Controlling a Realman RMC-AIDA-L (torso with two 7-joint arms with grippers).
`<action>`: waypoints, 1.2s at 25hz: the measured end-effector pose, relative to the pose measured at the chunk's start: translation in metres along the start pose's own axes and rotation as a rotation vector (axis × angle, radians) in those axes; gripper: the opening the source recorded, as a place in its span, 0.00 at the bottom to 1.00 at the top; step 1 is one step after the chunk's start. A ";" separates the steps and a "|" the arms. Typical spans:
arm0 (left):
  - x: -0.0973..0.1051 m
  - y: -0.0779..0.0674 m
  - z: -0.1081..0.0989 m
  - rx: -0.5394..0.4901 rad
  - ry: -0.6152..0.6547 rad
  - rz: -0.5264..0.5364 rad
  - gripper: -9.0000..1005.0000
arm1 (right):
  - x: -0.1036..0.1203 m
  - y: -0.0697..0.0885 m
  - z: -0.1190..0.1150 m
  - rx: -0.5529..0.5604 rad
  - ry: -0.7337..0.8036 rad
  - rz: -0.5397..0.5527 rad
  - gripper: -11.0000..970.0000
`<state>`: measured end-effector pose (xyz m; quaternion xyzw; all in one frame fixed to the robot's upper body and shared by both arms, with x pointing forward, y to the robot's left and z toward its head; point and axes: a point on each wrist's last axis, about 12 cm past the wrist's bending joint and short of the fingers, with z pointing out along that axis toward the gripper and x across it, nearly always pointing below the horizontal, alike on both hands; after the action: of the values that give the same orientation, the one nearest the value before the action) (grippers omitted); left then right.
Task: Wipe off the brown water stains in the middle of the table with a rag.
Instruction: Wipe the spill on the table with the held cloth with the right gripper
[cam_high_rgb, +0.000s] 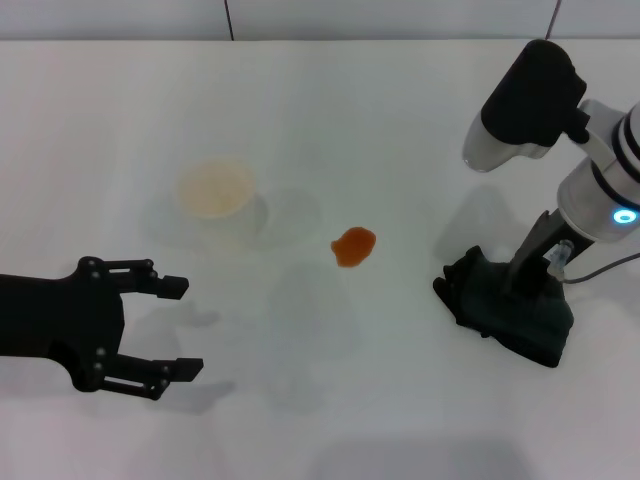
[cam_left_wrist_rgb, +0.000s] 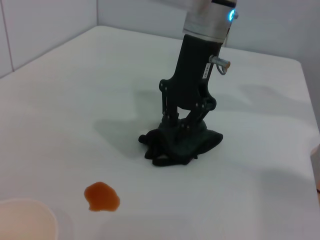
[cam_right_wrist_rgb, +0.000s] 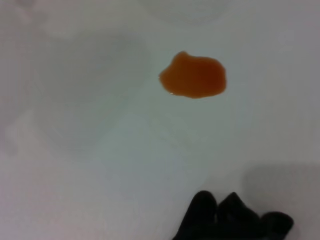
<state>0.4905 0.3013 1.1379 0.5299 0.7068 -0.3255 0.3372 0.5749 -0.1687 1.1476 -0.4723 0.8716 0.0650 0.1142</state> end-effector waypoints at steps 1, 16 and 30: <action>0.000 0.000 0.001 0.003 -0.001 0.000 0.88 | -0.001 0.002 0.001 0.000 0.004 -0.011 0.28; -0.005 0.000 0.013 0.053 0.024 0.003 0.88 | -0.067 -0.003 0.005 0.057 -0.145 -0.172 0.08; -0.009 0.001 0.024 0.102 0.038 0.003 0.88 | -0.098 0.046 0.025 -0.054 -0.131 -0.342 0.08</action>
<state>0.4963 0.2768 1.1320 0.5536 0.6947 -0.3505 0.2969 0.5914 -0.0593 1.1495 -0.6111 0.7673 0.0987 0.1675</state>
